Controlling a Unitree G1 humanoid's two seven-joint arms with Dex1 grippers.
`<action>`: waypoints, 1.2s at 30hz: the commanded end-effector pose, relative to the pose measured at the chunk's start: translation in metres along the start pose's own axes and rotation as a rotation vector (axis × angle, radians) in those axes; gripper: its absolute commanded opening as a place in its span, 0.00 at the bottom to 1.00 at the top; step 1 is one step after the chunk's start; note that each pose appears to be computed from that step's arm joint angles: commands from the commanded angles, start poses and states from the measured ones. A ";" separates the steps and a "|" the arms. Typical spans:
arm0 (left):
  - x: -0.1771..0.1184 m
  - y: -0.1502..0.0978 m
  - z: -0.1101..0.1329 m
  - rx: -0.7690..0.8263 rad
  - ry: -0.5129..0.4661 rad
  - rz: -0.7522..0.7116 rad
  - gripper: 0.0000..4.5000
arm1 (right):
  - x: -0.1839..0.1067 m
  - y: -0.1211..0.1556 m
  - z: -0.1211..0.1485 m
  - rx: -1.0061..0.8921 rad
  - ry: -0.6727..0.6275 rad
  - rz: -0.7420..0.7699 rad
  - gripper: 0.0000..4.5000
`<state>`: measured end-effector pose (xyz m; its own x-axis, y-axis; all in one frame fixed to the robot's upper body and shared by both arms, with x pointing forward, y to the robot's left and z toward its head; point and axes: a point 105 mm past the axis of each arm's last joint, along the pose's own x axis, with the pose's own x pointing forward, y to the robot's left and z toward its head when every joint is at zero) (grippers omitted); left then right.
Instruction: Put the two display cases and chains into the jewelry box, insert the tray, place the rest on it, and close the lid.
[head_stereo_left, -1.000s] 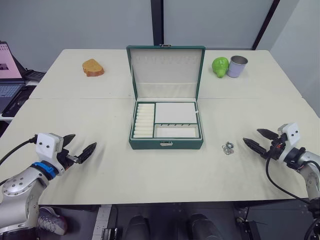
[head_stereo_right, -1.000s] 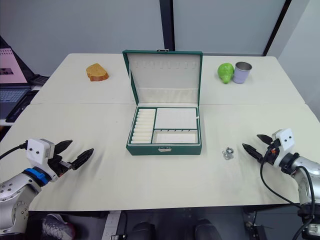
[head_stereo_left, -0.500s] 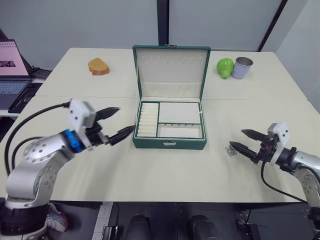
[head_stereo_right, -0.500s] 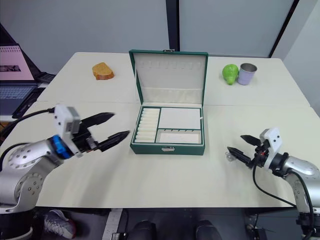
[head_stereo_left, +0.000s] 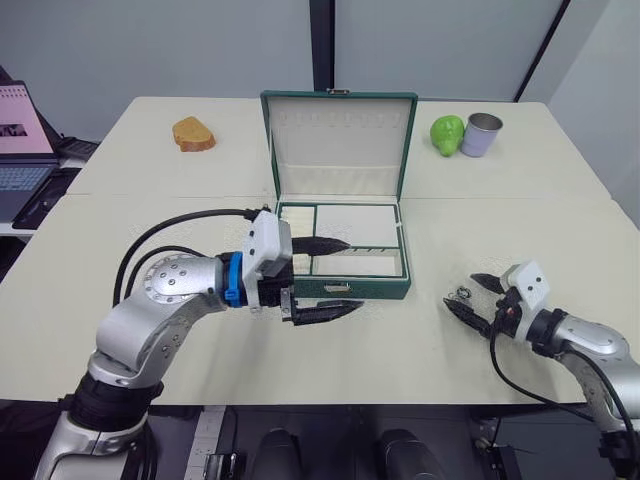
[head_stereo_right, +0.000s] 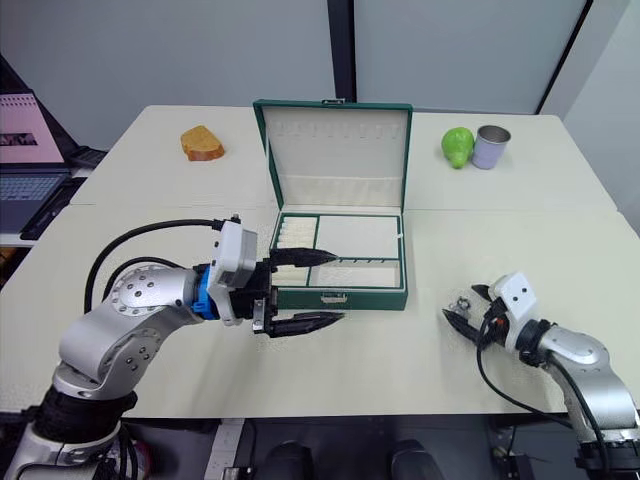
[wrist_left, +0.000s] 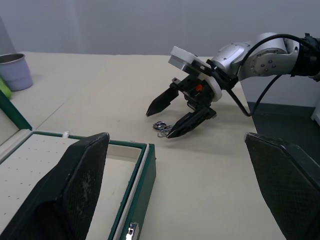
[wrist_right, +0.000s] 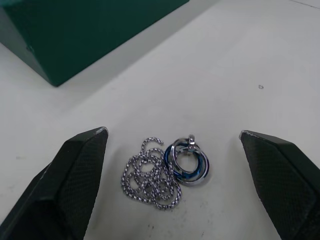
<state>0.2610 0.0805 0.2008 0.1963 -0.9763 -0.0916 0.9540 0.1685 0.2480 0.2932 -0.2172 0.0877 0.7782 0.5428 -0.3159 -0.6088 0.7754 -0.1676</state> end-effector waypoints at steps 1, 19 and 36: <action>0.003 0.001 0.009 0.055 -0.025 -0.008 1.00 | 0.000 0.004 -0.004 -0.021 0.009 0.007 0.99; 0.011 0.003 0.013 0.072 -0.051 0.023 1.00 | 0.009 0.001 -0.044 0.028 0.137 -0.010 0.50; 0.013 0.006 0.015 0.078 -0.071 0.029 1.00 | 0.009 -0.005 -0.043 0.042 0.108 -0.048 0.19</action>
<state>0.2683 0.0683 0.2057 0.2118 -0.9766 -0.0374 0.9416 0.1937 0.2756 0.3014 -0.2164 0.0697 0.7821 0.5304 -0.3270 -0.6024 0.7779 -0.1789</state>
